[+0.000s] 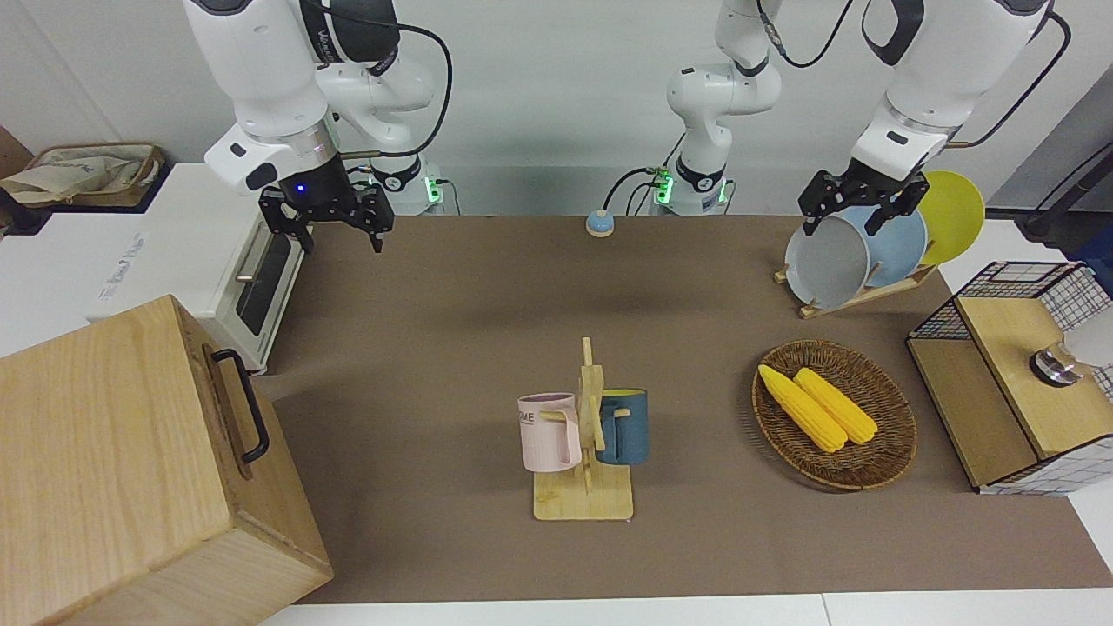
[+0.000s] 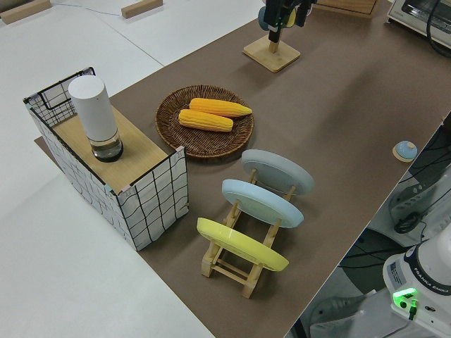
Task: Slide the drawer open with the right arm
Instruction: 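Raise the right arm and swing it toward the wooden drawer handle, then reach the right gripper to the black drawer handle and grasp it, then pull the handle toward the robot with the right gripper, sliding the drawer out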
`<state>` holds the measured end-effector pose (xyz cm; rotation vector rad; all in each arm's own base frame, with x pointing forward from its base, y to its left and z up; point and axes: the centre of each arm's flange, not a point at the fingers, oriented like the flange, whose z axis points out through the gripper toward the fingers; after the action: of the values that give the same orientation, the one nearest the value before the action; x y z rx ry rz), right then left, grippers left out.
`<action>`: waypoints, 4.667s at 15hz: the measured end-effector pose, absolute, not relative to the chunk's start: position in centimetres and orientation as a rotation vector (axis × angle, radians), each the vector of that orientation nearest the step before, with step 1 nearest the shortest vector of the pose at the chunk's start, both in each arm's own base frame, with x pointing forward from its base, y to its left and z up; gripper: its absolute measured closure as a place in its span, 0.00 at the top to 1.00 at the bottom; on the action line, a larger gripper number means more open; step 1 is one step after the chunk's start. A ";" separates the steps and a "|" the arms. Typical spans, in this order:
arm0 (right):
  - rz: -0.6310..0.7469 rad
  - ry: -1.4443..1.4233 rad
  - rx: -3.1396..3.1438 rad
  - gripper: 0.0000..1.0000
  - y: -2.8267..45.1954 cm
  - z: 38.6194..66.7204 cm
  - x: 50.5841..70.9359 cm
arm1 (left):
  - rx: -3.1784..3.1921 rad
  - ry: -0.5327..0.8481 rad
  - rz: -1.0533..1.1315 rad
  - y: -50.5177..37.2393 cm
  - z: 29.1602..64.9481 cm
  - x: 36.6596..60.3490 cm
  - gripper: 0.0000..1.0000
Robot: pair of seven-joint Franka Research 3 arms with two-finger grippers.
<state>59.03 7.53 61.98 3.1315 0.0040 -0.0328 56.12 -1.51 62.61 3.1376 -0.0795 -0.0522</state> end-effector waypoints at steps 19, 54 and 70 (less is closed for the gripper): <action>0.208 0.267 2.563 0.99 13.4 62.3 60.2 | 3.138 -0.079 -0.052 -1.5 62.6 56.1 1.00; 0.333 0.489 1.450 0.37 10.9 38.9 70.1 | 3.138 -0.079 -0.052 -1.5 62.6 56.1 1.00; 0.336 0.385 1.552 0.19 19.3 39.3 66.6 | 3.138 -0.079 -0.052 -1.5 62.6 56.1 1.00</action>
<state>66.61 19.26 39.26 1.5517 0.3846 0.3363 56.12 -1.51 62.61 3.1376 -0.0795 -0.0522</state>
